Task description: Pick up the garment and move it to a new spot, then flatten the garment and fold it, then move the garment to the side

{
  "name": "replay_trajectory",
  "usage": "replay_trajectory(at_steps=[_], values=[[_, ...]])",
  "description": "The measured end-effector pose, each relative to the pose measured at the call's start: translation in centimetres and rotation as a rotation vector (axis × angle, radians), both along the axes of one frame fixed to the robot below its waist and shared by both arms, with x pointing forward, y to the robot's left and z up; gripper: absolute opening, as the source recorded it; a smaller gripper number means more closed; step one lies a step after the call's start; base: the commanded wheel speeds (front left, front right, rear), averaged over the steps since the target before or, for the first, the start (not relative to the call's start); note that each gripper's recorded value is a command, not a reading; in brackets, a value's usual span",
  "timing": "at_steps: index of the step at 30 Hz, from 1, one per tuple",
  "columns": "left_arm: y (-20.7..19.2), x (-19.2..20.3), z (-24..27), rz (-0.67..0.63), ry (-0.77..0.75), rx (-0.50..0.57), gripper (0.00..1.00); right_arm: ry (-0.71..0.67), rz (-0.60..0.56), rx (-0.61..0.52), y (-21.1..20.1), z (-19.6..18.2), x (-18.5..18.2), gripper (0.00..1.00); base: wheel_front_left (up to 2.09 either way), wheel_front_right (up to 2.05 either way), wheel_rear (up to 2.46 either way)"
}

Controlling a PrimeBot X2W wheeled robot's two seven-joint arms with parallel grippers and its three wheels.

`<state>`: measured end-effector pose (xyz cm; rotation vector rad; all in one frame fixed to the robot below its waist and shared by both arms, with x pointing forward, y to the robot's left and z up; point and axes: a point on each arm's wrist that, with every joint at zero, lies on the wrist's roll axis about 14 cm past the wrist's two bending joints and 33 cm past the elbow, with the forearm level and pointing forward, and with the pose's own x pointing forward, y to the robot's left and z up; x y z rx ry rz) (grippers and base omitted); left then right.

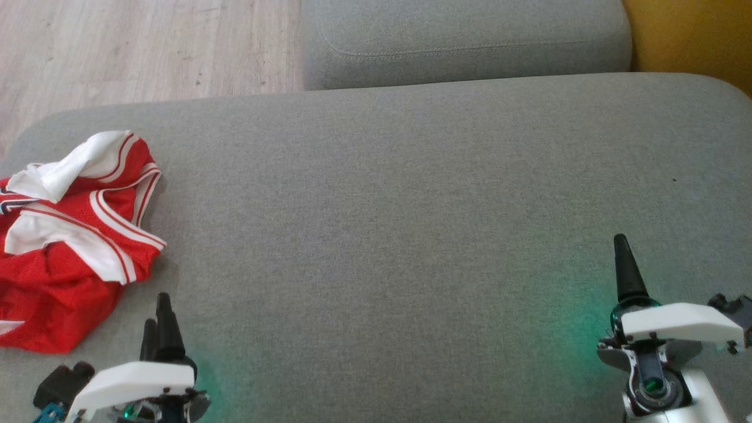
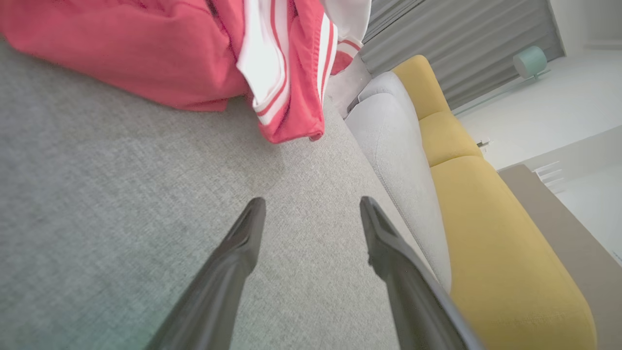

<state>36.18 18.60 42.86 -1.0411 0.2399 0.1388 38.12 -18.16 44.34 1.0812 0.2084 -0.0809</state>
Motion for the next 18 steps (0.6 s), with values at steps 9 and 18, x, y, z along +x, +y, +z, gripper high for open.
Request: replay_trajectory(at_steps=[9, 18], values=[[-0.1, 0.2, -0.2, -0.031, 0.013, 0.126, 1.00, 0.011, 0.061, -0.122, 1.0, -0.5, 0.4, 1.00, 0.00, 0.00, 0.00], [-0.4, 0.3, -0.5, -0.068, 0.017, 0.248, 1.00, -0.008, 0.092, -0.239, 1.3, -0.3, 0.8, 1.00, 0.00, 0.00, 0.00]])
